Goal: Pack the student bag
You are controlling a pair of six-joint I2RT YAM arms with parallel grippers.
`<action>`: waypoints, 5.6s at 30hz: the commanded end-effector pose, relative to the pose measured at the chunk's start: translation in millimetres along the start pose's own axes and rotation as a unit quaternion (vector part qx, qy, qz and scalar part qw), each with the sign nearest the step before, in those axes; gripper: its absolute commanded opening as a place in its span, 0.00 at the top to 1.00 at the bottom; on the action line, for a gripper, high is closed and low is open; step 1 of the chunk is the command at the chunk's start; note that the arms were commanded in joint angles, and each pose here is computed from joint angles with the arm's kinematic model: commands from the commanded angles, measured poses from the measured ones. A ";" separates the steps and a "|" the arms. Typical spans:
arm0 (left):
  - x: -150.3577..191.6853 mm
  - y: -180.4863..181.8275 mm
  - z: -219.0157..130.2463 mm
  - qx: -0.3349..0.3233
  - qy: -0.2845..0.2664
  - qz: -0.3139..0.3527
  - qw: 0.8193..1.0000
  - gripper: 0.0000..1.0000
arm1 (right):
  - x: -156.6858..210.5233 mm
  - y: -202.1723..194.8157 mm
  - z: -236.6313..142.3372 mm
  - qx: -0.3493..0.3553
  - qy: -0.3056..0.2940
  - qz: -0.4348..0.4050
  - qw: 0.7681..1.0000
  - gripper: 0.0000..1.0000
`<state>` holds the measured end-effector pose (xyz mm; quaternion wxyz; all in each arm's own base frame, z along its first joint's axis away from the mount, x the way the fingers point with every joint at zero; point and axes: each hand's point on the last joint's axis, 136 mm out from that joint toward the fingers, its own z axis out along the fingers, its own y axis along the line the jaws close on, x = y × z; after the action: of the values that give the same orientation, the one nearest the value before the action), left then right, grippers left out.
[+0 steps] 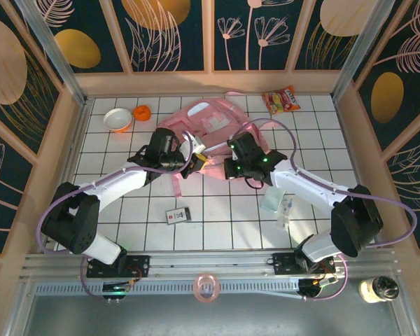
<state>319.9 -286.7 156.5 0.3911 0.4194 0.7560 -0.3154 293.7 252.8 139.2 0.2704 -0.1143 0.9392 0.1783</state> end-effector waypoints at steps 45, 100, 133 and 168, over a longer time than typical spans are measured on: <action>-22.6 -34.8 24.4 0.039 -0.032 0.170 0.984 1.00 | 8.7 24.0 -31.0 -0.185 -0.013 0.011 0.983 0.77; -59.8 -43.7 30.1 0.114 -0.066 -0.032 0.991 1.00 | 7.2 2.3 -13.9 0.058 -0.025 0.044 0.997 0.66; -23.3 3.4 -5.4 0.019 -0.027 -0.013 0.999 1.00 | 7.2 -84.4 -35.4 0.053 -0.001 0.073 0.996 1.00; 30.6 -57.7 46.1 0.055 0.046 0.191 0.979 1.00 | 59.4 -11.5 14.6 -0.110 0.083 0.018 0.990 1.00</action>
<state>276.7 -328.5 82.7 0.3384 0.5999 0.6908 -0.2198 244.8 244.3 97.4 0.1642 -0.1514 0.9288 0.2957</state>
